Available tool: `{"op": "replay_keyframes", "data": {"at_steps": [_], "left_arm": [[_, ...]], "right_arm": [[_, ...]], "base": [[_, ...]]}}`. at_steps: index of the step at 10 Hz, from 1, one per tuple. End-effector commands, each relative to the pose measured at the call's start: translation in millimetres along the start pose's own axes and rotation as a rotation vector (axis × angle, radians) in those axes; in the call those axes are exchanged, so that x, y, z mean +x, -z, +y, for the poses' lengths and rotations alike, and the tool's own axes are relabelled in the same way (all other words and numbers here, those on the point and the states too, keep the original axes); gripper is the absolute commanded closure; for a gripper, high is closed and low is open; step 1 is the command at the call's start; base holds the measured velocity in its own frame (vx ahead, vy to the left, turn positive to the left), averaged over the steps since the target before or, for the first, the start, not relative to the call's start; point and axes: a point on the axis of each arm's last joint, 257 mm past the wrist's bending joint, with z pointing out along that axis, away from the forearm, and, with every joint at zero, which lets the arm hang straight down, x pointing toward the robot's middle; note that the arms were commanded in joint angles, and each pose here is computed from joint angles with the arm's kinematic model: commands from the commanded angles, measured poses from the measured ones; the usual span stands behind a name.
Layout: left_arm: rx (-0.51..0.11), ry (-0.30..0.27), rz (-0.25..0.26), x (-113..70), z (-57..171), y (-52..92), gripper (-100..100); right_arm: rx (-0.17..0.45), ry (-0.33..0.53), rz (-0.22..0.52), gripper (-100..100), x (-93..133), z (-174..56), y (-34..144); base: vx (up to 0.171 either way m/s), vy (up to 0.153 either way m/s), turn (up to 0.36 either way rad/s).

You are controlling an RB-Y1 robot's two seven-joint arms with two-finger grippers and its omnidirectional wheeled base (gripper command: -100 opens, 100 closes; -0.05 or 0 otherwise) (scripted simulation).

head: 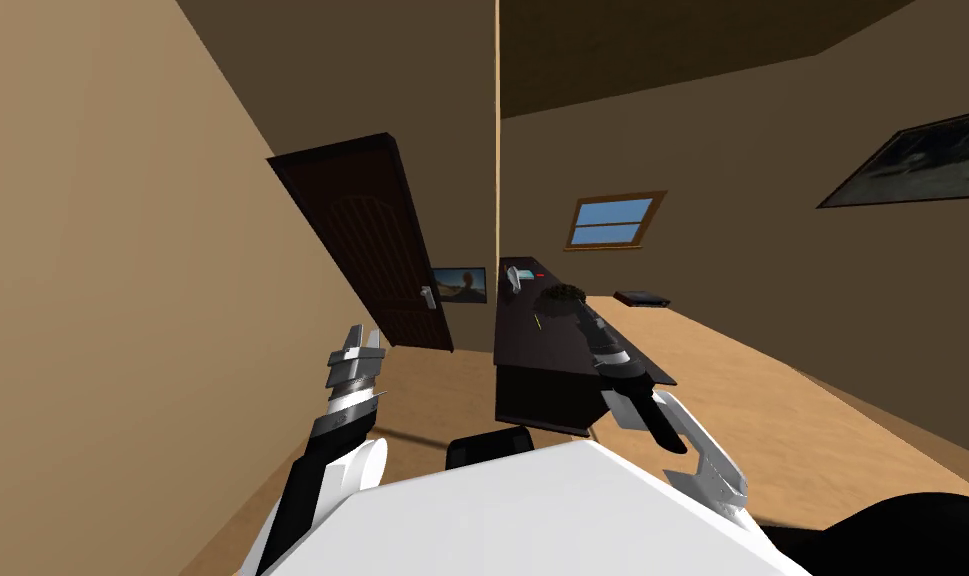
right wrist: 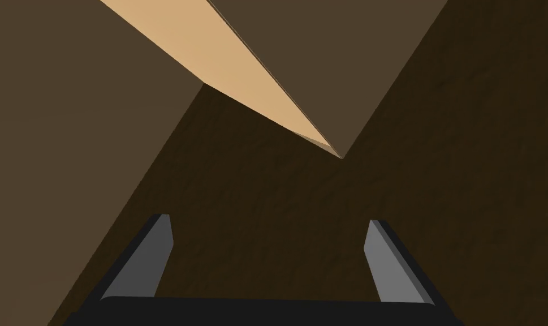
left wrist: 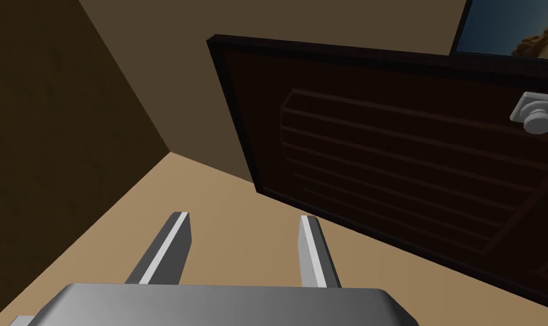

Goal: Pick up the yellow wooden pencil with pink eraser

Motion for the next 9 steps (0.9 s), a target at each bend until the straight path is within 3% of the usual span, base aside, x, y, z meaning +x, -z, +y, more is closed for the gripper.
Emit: {"op": "replay_keyframes", "data": {"at_steps": [1,2,3,4,9], "left_arm": [[0.0,0.0,0.0,0.0,0.0,0.0,0],[0.0,0.0,0.0,-0.1,0.0,0.0,0],[0.0,0.0,0.0,0.0,0.0,0.0,0],[0.0,0.0,0.0,-0.1,0.0,0.1,0],[0.0,0.0,0.0,0.0,0.0,0.0,0]], "right_arm": [[-0.013,0.066,0.033,-100,2.0,-1.3,0.6],[-0.035,0.156,0.073,-100,-0.3,-5.7,3.4],[-0.036,0.173,0.088,-100,3.7,-5.8,3.7],[-0.059,0.262,0.128,-100,1.6,-10.8,7.0],[-0.116,0.495,0.269,-100,12.1,-26.1,18.1]], "base": [[-0.029,-0.011,0.126],[-0.027,-0.008,0.262],[-0.027,-0.021,0.124],[-0.041,-0.022,0.223],[-0.031,-0.019,0.198]]}}
